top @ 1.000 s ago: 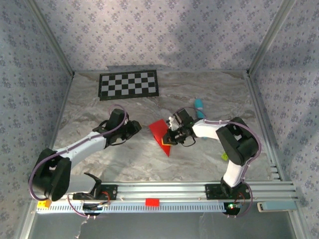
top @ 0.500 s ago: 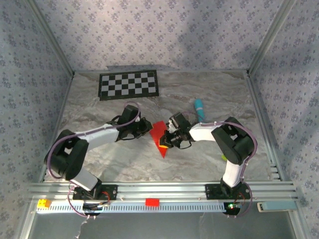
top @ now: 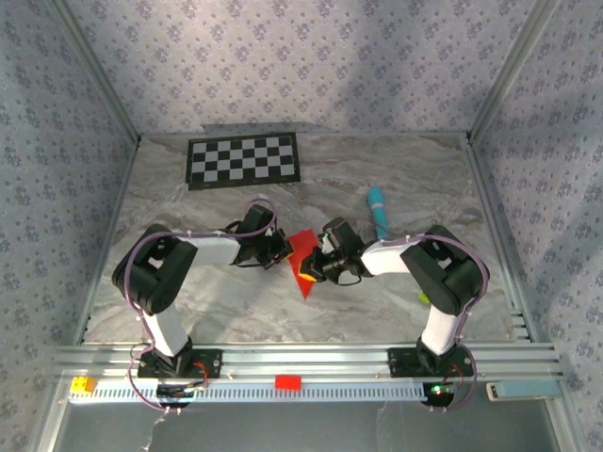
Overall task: Fold a paper plane with a square sheet of paper (pick it up from the middle)
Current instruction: Rotate the paper at the center of the table, then fold the wing for the fifth time at the center of the table.
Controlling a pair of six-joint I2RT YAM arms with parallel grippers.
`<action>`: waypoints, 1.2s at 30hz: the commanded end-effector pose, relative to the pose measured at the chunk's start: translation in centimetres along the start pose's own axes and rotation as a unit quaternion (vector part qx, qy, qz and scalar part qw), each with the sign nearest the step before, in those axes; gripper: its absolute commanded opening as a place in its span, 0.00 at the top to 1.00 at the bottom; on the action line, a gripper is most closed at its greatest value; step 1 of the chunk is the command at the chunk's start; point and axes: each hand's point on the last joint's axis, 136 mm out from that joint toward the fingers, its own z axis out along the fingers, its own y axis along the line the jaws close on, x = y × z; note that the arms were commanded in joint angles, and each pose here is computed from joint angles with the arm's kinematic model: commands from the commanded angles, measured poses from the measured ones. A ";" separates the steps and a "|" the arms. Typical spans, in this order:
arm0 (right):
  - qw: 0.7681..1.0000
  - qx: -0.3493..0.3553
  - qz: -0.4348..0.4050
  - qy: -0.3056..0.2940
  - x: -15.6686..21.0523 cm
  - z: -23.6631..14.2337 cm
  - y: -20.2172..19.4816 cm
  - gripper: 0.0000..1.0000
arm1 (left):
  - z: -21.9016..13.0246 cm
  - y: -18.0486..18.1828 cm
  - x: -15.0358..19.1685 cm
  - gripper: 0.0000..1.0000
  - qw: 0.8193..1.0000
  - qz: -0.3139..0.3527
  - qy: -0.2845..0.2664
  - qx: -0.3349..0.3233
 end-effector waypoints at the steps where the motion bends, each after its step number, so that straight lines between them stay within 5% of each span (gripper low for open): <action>1: 0.999 0.024 -0.008 -0.024 -0.4 -1.6 -0.2 0.86 | 0.8 1.1 0.5 0.98 1.000 -0.004 0.012 -0.014; 12: 0.998 0.035 0.020 -0.053 -3.6 -5.4 -3.1 0.67 | 1.0 2.3 1.6 1.00 0.999 0.028 0.034 -0.021; 36: 0.999 0.006 0.007 -0.044 -5.1 -4.5 -1.4 0.70 | 0.8 1.8 1.5 1.00 0.998 0.048 0.042 -0.026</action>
